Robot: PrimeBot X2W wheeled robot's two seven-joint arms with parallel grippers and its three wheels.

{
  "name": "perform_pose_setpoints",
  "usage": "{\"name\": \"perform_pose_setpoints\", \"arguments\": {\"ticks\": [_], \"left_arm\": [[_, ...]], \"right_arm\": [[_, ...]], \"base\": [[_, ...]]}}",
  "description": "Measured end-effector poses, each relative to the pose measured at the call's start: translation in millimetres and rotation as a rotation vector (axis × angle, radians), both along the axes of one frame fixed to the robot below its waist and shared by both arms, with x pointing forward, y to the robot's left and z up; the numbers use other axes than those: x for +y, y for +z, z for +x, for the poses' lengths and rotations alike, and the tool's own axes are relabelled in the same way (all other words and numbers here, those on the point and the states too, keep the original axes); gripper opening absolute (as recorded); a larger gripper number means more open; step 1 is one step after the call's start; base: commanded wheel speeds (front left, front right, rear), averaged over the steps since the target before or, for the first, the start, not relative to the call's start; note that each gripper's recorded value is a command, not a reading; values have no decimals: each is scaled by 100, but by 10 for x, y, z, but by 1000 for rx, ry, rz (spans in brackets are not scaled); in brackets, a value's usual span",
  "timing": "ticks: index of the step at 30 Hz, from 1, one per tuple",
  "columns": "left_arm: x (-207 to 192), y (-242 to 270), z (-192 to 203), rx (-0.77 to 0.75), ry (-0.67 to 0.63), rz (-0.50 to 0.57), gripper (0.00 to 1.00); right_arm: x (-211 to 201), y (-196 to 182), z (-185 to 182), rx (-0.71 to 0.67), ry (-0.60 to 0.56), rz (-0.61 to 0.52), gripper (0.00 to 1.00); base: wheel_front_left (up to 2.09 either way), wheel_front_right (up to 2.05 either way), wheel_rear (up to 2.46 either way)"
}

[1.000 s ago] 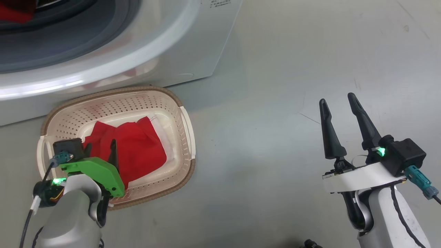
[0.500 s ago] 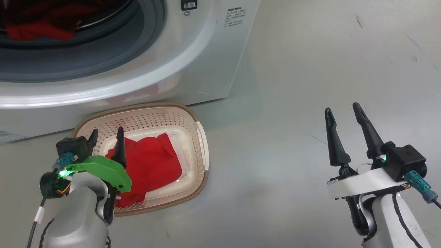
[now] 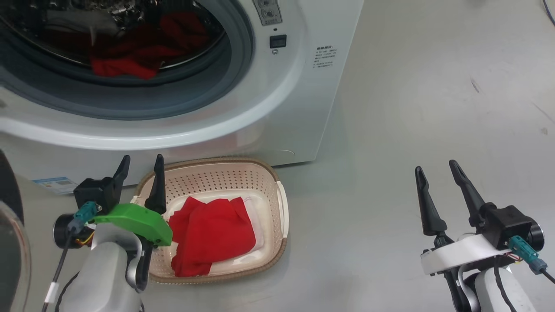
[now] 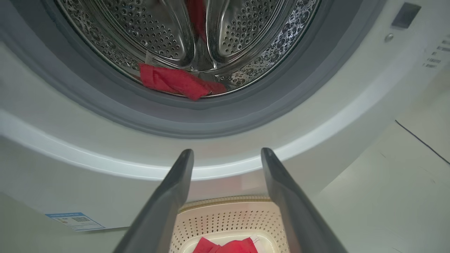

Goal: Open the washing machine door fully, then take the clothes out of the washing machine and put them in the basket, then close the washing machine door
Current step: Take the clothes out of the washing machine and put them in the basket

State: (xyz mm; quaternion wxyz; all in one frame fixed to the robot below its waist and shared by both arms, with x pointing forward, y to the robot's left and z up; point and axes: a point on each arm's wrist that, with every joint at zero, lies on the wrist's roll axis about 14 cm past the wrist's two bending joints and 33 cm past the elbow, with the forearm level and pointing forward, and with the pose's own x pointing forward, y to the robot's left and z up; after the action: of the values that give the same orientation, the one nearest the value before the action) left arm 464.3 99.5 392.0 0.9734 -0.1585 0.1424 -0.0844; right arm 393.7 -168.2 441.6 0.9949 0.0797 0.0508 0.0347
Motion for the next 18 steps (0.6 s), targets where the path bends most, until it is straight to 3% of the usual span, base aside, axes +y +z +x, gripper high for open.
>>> {"name": "perform_pose_setpoints", "arguments": {"ticks": [18], "left_arm": [[390,666,-580,-186,107,68,100]], "right_arm": [[279,247,-251,-62,79,-9,100]], "base": [[0,0,0]]}}
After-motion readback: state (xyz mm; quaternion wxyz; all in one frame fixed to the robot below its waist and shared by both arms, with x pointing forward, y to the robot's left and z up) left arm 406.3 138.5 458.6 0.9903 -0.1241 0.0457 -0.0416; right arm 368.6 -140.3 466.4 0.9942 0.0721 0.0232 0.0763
